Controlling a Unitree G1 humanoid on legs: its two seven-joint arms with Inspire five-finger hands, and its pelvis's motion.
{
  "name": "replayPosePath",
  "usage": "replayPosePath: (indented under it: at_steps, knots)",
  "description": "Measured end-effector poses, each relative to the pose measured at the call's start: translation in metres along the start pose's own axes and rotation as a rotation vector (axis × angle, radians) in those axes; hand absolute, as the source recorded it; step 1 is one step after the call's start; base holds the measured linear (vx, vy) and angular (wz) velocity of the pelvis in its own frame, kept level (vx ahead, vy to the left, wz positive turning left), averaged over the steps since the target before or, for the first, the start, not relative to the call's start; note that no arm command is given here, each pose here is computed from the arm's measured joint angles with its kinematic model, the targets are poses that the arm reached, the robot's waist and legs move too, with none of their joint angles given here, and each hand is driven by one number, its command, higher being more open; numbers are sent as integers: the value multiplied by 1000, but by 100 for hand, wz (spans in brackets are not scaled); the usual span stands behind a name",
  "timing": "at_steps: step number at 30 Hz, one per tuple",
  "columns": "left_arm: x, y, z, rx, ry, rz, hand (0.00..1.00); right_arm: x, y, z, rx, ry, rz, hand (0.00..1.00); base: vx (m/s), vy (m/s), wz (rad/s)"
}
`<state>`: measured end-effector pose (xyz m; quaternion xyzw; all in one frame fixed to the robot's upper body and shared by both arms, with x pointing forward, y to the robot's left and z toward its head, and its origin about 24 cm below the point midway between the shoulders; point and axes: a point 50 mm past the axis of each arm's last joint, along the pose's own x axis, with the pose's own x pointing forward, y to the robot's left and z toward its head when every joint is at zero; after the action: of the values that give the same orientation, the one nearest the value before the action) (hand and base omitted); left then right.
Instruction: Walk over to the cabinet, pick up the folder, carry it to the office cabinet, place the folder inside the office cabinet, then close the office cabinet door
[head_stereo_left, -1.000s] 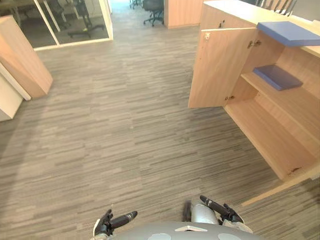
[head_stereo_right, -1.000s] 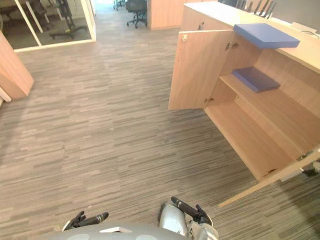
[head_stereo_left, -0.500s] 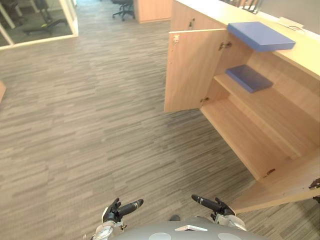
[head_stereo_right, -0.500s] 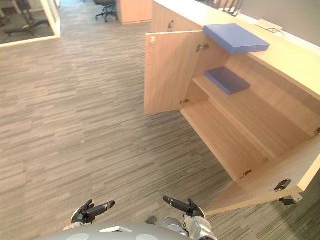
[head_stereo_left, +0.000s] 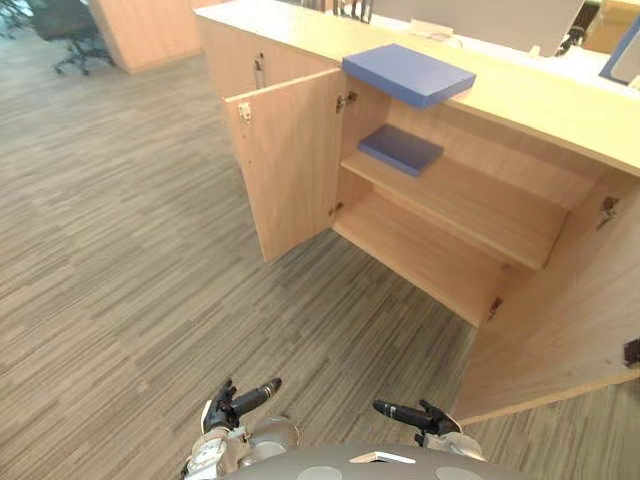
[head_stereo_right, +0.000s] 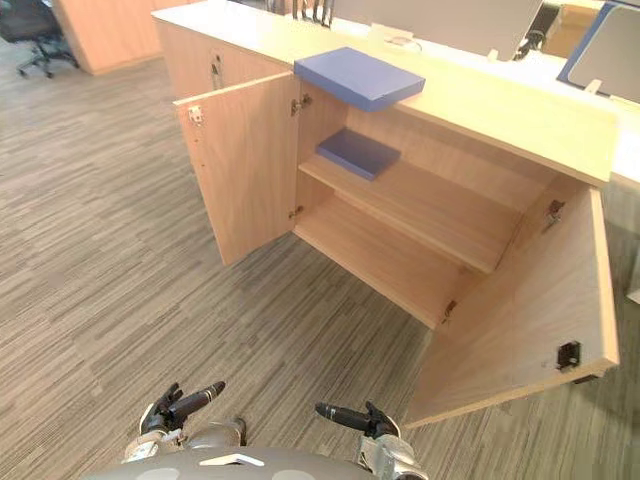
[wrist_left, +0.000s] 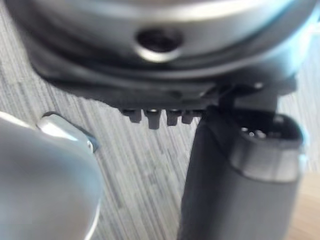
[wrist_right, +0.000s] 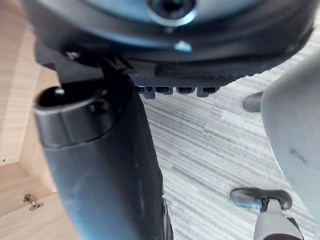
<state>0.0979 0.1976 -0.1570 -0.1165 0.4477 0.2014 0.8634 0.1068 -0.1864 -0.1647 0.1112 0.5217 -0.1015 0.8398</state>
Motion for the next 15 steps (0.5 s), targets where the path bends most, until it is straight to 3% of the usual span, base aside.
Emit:
replayPosePath:
  at_steps: [8, 15]
  knots:
    - [-6, 10, -20, -108, 65, 56, 100, -1, -6, 3, 27, -21, -2, 100, 194, 355, -63]
    - [-16, 27, -39, -124, 121, 121, 100, 0, 0, 5, 89, -57, 2, 100, 94, 72, -27]
